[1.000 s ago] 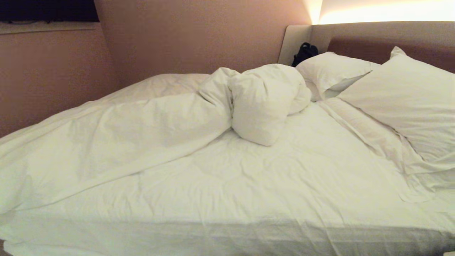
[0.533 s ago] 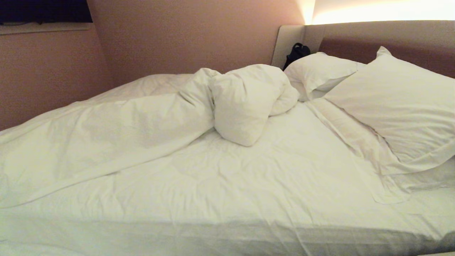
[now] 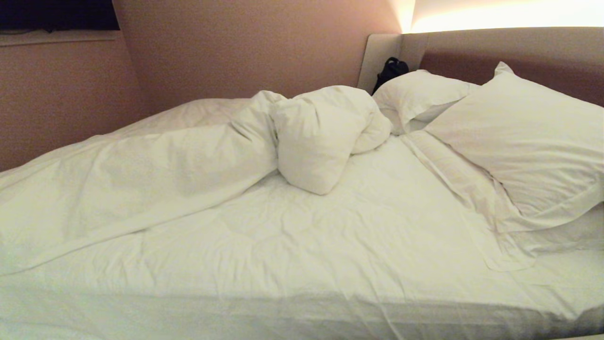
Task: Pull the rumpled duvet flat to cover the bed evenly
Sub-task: Hold the folded corner of the quilt
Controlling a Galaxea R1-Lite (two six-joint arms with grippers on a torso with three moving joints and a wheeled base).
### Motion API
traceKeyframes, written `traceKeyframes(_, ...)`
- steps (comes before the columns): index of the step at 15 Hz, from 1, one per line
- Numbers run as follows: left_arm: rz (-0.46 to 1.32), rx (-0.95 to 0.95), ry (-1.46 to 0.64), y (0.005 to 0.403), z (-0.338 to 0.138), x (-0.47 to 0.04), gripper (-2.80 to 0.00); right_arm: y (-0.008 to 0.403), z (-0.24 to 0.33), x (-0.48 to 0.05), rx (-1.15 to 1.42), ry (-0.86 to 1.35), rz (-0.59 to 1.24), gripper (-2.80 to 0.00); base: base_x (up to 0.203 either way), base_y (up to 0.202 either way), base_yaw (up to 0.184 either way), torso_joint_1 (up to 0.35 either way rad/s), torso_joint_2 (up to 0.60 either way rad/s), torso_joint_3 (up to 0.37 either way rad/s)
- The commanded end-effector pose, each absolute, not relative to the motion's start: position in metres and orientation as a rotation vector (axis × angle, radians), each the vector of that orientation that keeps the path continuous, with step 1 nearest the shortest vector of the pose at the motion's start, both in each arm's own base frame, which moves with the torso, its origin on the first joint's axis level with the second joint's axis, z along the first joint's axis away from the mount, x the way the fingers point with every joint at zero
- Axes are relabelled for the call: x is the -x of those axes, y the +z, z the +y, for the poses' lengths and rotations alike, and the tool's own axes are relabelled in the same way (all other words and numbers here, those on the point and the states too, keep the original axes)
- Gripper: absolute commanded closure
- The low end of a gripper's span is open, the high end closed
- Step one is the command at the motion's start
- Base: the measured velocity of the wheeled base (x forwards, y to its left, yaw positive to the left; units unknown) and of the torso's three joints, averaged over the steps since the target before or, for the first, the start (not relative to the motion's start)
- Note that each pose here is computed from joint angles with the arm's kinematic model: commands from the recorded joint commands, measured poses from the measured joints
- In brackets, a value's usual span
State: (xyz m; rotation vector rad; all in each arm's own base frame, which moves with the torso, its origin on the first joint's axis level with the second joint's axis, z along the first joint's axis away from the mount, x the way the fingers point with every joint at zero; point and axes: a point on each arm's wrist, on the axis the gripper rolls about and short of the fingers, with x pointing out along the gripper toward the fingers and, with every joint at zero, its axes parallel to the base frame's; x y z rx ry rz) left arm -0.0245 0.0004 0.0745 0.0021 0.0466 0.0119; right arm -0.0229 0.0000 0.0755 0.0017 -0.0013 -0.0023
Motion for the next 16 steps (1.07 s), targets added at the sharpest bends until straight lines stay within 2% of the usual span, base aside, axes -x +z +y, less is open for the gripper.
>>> traceKeyframes(1,0.048,-0.002,0.012,0.0743,0.0003,0.0246,0.0,0.0755,0.0,0.0228,-0.002,-0.003,0.0,0.0,0.0,0.0,0.0,0.0,0.0,0.0)
traceKeyframes(16,0.046,-0.006,0.012,0.0745,0.0003,0.0246,0.0,0.0755,0.0,0.0228,-0.002,-0.002,0.0,0.0,0.0,0.0,0.0,0.0,0.0,0.0)
